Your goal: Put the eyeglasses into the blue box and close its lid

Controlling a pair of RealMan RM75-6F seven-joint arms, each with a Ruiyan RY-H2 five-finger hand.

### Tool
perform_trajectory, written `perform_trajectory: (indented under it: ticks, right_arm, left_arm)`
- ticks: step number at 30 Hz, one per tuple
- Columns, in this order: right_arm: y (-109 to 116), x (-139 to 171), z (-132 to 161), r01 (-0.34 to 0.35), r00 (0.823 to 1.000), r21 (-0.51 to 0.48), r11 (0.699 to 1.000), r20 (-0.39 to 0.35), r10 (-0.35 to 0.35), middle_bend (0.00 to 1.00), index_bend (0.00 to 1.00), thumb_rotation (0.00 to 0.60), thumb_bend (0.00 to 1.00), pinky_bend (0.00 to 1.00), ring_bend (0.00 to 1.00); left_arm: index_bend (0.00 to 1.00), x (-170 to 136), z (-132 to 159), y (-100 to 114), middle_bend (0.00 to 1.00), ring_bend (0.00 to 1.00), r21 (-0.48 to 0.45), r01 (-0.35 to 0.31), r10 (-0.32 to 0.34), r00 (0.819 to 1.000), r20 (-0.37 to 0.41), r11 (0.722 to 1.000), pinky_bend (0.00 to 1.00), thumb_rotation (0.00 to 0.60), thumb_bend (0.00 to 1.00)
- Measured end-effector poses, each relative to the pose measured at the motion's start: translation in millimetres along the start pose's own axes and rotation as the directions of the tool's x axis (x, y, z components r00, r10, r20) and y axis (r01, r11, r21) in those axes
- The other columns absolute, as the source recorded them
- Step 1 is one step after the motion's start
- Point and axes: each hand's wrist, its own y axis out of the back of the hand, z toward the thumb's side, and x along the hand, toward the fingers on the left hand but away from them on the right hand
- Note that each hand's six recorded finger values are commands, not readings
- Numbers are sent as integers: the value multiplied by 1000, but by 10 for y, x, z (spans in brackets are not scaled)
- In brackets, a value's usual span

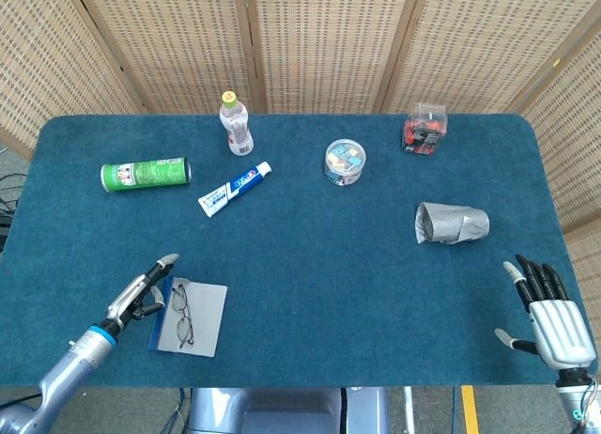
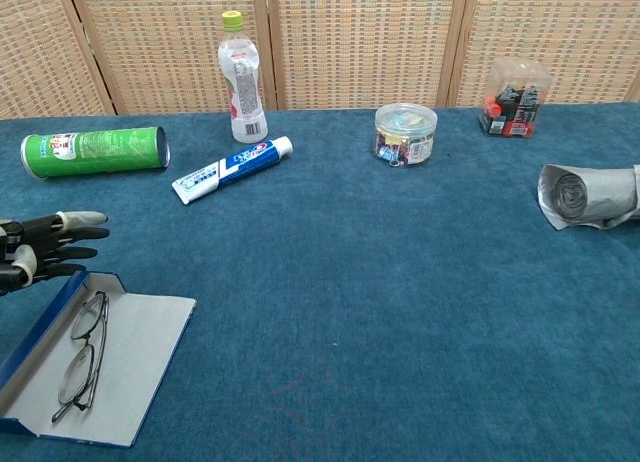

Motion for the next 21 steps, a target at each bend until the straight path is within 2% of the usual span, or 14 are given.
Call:
perform_trajectory:
  ticks: [9,21]
  right_arm:
    - [1,-1,-1,0,1000,0,1000,0,0,0,0,600,0,0,0]
    - [2,-2,-2,0,1000,-2,1000,1,0,0,0,600,0,0,0]
  left_arm:
    - [0,104,60,-68,0,0,9,7,-7,1000,4,1000,0,600,1000]
    - [0,195,218,-313,0,0,50,64,-64,998,12,997,0,600,1000]
